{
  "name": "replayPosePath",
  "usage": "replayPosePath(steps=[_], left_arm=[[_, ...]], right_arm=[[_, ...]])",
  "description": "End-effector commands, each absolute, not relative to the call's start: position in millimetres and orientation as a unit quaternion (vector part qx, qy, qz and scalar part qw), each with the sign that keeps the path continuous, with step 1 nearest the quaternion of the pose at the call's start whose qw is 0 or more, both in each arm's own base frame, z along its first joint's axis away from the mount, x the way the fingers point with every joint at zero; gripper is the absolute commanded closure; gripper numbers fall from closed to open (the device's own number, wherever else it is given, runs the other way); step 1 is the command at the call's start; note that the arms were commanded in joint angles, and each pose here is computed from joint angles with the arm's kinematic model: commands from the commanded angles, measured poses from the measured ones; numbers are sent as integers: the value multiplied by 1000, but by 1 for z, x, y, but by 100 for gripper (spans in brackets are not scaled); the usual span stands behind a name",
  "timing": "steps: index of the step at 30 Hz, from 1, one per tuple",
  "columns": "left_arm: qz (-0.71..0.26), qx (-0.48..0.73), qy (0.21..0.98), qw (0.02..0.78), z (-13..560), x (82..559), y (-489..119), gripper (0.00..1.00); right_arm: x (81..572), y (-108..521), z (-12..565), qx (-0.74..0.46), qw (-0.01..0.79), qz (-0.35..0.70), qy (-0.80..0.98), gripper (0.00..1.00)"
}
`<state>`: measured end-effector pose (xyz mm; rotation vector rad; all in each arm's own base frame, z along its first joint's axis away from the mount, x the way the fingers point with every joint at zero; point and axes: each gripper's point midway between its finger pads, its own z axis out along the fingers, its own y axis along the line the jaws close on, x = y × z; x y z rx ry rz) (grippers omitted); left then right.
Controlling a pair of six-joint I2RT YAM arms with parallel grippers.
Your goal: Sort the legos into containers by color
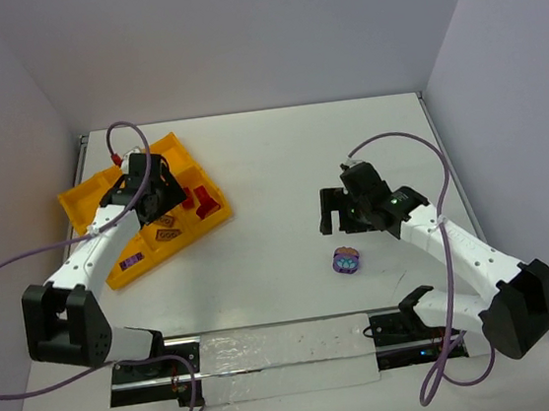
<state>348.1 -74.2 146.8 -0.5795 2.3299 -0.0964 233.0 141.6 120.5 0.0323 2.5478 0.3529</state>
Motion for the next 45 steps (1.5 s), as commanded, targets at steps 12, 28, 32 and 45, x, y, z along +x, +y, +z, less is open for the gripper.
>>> replayPosePath(steps=[12,28,32,45], left_arm=[[-179,-189,884,387,226,278,-151,30],[-165,-156,902,367,205,271,-168,29],[-163,-154,906,360,199,271,-170,29],[-176,-146,913,339,185,264,-180,28]], right_arm=[[212,127,54,120,249,114,954,0],[214,137,30,133,235,113,956,15],[216,154,36,108,235,136,956,24],[234,190,59,66,244,153,955,76]])
